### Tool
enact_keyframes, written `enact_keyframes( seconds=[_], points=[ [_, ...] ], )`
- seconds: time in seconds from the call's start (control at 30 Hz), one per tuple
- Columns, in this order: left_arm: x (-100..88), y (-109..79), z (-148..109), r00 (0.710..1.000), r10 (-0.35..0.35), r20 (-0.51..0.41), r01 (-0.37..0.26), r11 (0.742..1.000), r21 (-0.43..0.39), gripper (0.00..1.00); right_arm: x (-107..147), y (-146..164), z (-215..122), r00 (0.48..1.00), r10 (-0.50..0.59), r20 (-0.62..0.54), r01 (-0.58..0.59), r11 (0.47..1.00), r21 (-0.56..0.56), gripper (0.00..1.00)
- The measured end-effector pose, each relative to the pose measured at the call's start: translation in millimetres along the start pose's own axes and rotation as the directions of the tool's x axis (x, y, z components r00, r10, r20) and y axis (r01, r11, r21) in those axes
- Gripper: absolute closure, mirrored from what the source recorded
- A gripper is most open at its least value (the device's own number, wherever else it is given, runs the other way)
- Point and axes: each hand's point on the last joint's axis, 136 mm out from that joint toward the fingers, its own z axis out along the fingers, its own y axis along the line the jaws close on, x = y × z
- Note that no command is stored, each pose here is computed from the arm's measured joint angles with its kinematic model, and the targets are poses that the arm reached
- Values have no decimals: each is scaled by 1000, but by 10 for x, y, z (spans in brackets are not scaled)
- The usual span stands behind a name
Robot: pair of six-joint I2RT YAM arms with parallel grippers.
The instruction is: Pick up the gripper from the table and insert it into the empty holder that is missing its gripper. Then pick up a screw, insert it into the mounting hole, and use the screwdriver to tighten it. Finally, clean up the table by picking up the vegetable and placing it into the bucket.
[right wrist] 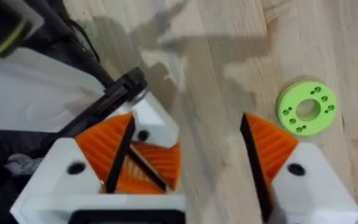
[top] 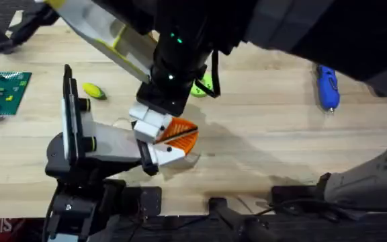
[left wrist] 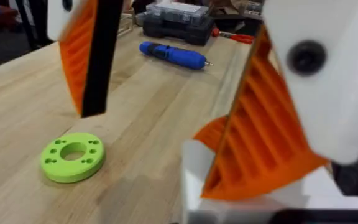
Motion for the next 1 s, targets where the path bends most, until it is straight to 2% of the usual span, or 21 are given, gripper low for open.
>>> enact_keyframes(
  seconds=[0.03,0.07,0.2,0.33,0.37,0.43,0.67,0.8,1.0],
  points=[
    [1,-7,0,1000,2,0,-2,1000,4,964,-22,1,-1,1000,1,10,-1,1000,-3,8],
    [1,-10,1,1000,3,0,-3,1000,6,986,-40,3,-1,1000,4,17,-4,1000,-5,8],
    [1,-11,1,1000,3,0,-3,1000,6,991,-29,-58,-55,999,36,28,-36,999,-7,7],
    [1,-12,1,1000,3,0,-3,1000,7,993,31,-294,-269,990,126,65,-127,992,18,9],
    [1,-12,1,1000,3,0,-3,1000,7,993,206,-541,-492,972,222,75,-226,973,44,7],
    [1,-12,1,1000,3,0,-3,1000,7,993,402,-727,-614,951,303,55,-306,950,63,8],
    [1,-12,1,1000,3,0,-3,1000,7,993,919,-1396,-790,828,559,34,-558,818,138,7],
    [1,-13,1,1000,3,0,-3,1000,7,993,1194,-1615,-829,752,659,30,-649,731,209,9],
    [1,-13,1,1000,3,0,-3,1000,8,993,1638,-1661,-638,662,747,62,-735,631,248,8]
  ],
)
